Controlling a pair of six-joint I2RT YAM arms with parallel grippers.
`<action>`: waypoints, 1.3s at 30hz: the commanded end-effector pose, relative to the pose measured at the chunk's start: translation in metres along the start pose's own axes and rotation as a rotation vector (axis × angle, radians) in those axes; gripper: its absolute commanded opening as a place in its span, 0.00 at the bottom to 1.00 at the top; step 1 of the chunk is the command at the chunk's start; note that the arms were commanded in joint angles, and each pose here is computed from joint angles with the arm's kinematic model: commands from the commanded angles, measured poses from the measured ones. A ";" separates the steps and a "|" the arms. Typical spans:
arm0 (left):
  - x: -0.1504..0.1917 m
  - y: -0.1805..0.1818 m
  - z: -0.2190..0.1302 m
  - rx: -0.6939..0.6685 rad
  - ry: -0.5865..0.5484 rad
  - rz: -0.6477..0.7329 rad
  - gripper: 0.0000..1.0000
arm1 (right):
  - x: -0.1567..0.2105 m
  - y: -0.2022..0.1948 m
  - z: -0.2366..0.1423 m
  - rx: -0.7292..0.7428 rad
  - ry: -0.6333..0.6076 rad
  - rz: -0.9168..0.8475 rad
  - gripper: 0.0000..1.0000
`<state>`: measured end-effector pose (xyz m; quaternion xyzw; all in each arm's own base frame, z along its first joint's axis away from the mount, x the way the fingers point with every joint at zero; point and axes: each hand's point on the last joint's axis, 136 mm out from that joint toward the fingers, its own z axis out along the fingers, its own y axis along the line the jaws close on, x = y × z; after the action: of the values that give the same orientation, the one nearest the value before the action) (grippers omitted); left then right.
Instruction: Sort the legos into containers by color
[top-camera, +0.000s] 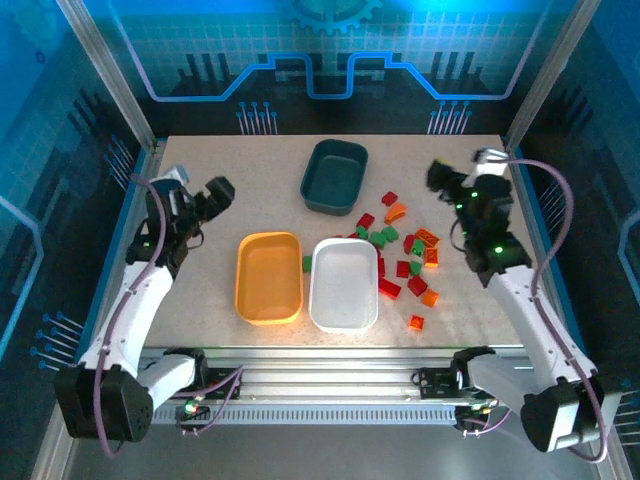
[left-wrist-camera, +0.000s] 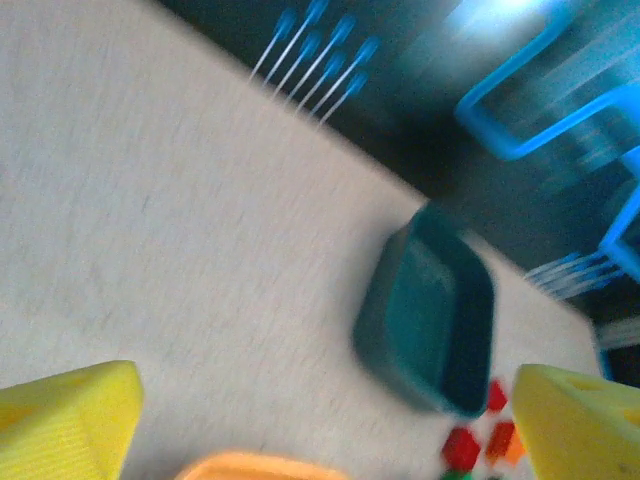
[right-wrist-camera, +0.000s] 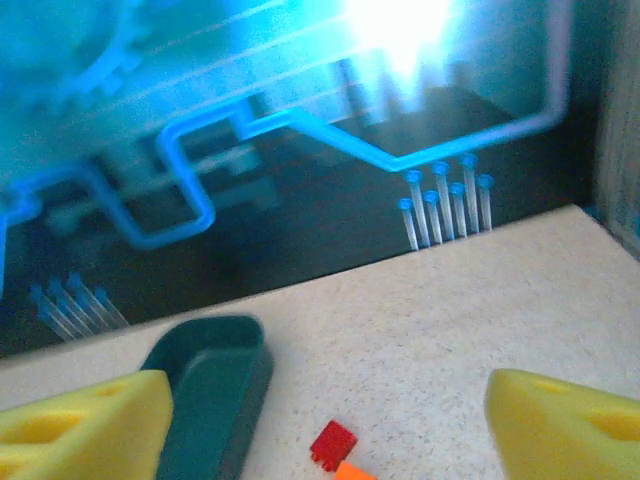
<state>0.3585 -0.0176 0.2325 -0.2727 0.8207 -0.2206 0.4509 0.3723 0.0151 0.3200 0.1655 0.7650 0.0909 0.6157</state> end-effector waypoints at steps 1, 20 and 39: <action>0.066 0.030 0.004 -0.102 0.256 -0.148 0.81 | 0.127 -0.040 -0.002 0.153 0.539 0.142 0.82; 0.168 0.102 -0.011 -0.420 0.528 0.089 0.59 | 0.311 0.039 -0.098 -0.111 1.138 -0.224 0.59; 0.176 0.115 0.004 -0.428 0.500 0.140 0.23 | 0.337 0.051 -0.096 0.021 1.098 -0.333 0.12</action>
<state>0.2551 -0.0494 0.0543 -0.2433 0.9505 -0.0853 0.1734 0.2197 0.1952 0.0389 -0.0375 0.9903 0.0798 0.1076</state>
